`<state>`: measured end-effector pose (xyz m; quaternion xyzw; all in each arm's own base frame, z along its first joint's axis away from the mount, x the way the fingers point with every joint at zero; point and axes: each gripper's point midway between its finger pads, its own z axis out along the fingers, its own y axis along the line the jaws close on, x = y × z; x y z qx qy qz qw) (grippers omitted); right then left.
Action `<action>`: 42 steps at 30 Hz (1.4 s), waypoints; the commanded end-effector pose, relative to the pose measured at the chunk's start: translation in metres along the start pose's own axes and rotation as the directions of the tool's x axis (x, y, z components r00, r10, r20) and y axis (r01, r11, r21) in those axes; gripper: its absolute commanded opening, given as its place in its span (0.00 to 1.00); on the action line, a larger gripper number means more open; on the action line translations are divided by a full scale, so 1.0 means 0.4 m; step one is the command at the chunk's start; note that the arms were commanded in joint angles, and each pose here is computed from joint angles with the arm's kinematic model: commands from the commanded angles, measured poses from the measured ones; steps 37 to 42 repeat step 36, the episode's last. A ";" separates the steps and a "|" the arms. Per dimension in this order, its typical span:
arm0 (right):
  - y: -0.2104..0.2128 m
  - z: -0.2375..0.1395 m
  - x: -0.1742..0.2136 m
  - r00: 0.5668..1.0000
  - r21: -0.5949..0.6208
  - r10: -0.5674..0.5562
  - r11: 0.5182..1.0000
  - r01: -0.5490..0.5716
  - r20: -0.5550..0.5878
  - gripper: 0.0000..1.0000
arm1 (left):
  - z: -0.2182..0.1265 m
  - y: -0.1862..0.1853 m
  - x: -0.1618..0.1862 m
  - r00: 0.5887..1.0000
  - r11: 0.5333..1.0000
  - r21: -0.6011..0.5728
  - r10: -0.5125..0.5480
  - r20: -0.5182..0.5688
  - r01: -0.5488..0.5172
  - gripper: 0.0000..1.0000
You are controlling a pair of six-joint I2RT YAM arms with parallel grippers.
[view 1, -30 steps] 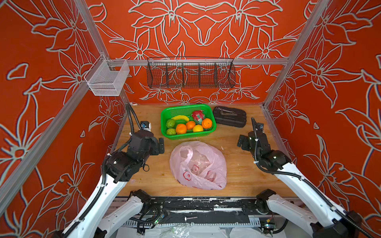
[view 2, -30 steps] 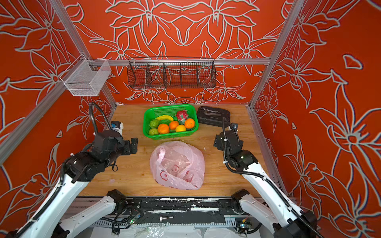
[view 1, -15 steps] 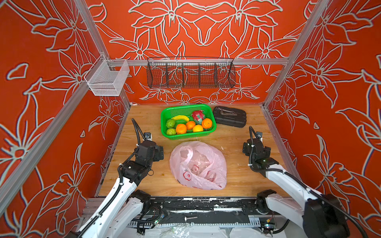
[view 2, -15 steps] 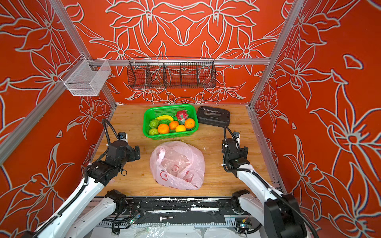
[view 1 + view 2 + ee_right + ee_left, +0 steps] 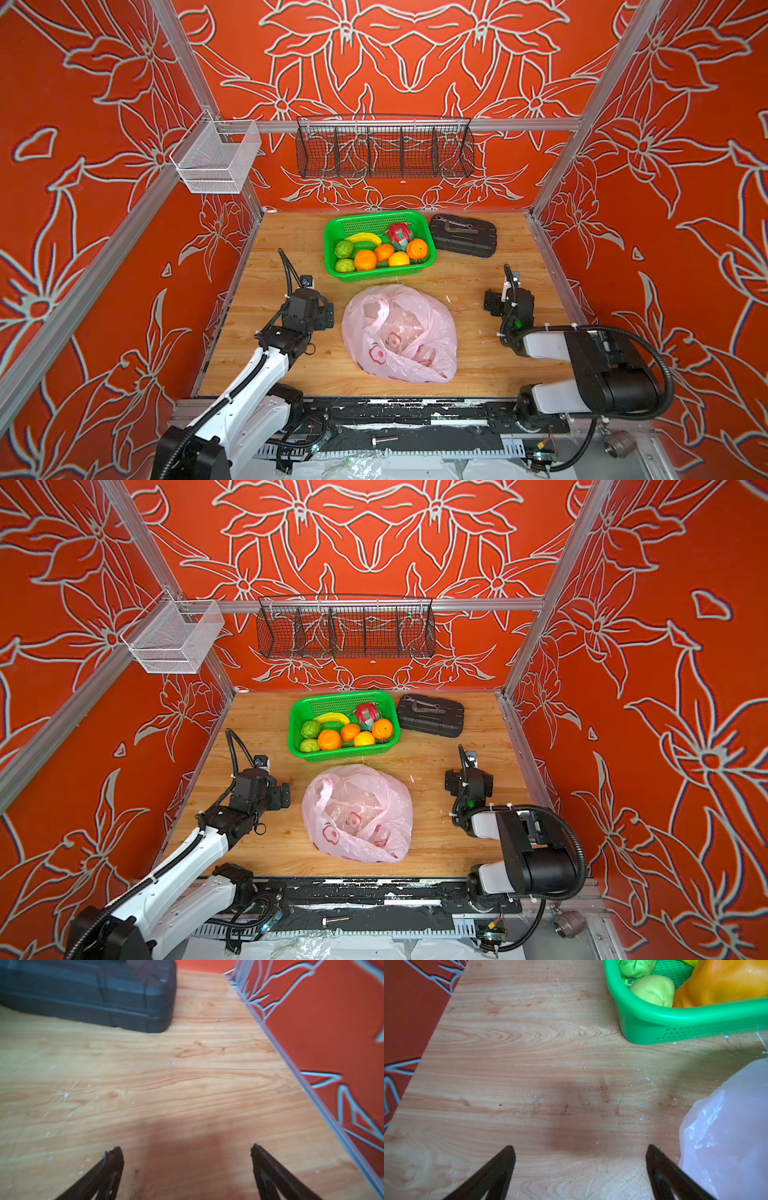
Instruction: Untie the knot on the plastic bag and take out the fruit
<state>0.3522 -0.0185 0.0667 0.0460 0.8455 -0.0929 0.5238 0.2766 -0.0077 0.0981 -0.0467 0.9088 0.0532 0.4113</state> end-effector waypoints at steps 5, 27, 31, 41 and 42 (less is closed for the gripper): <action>0.025 0.007 -0.085 0.997 -0.062 -0.007 0.998 0.012 0.076 0.97 | 0.054 0.047 -0.074 0.978 0.993 0.044 -0.115 0.175 0.109 0.97; 0.025 0.007 -0.085 0.997 -0.061 -0.008 0.998 0.013 0.083 0.97 | 0.196 0.018 -0.121 0.984 0.985 0.166 -0.080 0.161 0.053 0.97; 0.026 0.020 -0.082 0.998 -0.068 -0.001 0.998 0.006 0.067 0.97 | 0.195 0.018 -0.122 0.983 0.985 0.166 -0.081 0.164 0.054 0.97; 0.023 0.020 -0.084 0.998 -0.084 0.010 0.996 -0.005 0.058 0.97 | 0.196 0.018 -0.121 0.983 0.985 0.166 -0.081 0.164 0.054 0.97; 0.023 0.020 -0.084 0.998 -0.084 0.010 0.996 -0.005 0.058 0.97 | 0.196 0.018 -0.121 0.983 0.985 0.166 -0.081 0.164 0.054 0.97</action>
